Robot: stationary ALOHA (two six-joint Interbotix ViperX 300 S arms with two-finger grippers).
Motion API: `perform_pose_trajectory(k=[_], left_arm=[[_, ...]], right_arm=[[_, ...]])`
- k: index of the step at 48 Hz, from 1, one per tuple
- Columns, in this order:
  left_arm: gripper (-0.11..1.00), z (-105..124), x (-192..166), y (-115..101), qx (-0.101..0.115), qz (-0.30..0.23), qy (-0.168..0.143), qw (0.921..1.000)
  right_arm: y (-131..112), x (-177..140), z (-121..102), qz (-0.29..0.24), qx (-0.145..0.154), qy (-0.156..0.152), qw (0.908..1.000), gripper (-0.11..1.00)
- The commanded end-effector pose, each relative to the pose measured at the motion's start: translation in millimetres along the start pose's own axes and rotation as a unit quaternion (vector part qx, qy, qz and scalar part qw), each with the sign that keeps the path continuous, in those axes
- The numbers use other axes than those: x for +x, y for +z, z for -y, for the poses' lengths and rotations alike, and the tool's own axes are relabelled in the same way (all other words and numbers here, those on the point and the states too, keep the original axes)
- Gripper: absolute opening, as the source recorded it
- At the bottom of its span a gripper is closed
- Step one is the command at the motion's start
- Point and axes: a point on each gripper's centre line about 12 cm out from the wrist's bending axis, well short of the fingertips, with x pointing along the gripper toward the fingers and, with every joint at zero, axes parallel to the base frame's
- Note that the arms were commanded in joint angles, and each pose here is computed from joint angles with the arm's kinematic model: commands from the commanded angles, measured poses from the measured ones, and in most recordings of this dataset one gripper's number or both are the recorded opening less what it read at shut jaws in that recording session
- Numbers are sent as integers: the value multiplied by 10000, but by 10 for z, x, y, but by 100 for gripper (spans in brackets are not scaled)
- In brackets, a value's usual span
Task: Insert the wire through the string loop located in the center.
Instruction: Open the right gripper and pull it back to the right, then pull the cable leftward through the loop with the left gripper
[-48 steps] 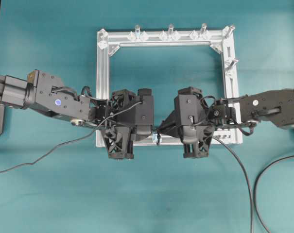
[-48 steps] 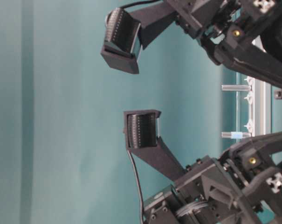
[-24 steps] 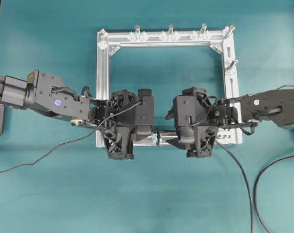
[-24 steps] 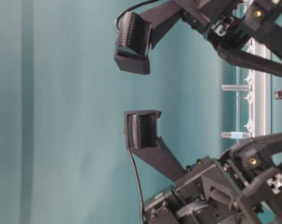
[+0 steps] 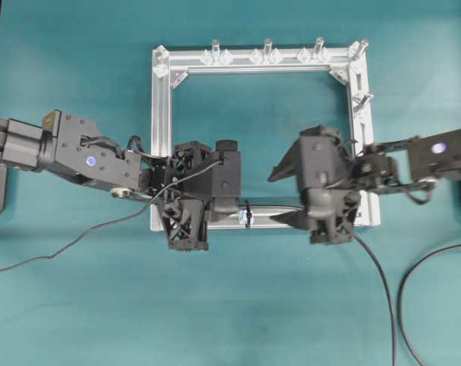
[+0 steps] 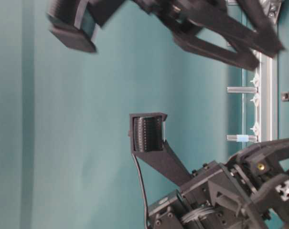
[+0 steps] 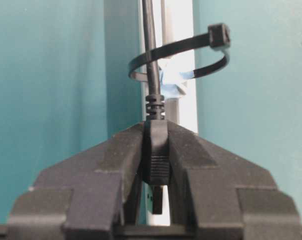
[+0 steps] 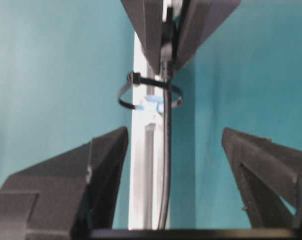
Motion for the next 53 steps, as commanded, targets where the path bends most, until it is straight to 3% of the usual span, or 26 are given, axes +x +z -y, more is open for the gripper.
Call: perform_pose_trajectory(k=[1, 15, 32, 53], left_arm=[[13, 15, -138, 156, -20, 267, -21, 9996], [13, 22, -218, 124, -13, 144, -26, 9999], [10, 8, -679, -168, -46, -64, -35, 10000], [10, -14, -958, -596, -494, -311, -18, 9983]], right_arm=[[102, -179, -26, 238, -18, 60, 9997, 78], [-4, -450, -4, 395, -19, 96, 9992, 77], [-57, -536, 9, 448, -19, 106, 9989, 77], [-55, -537, 7, 440, -4, 108, 9990, 77]])
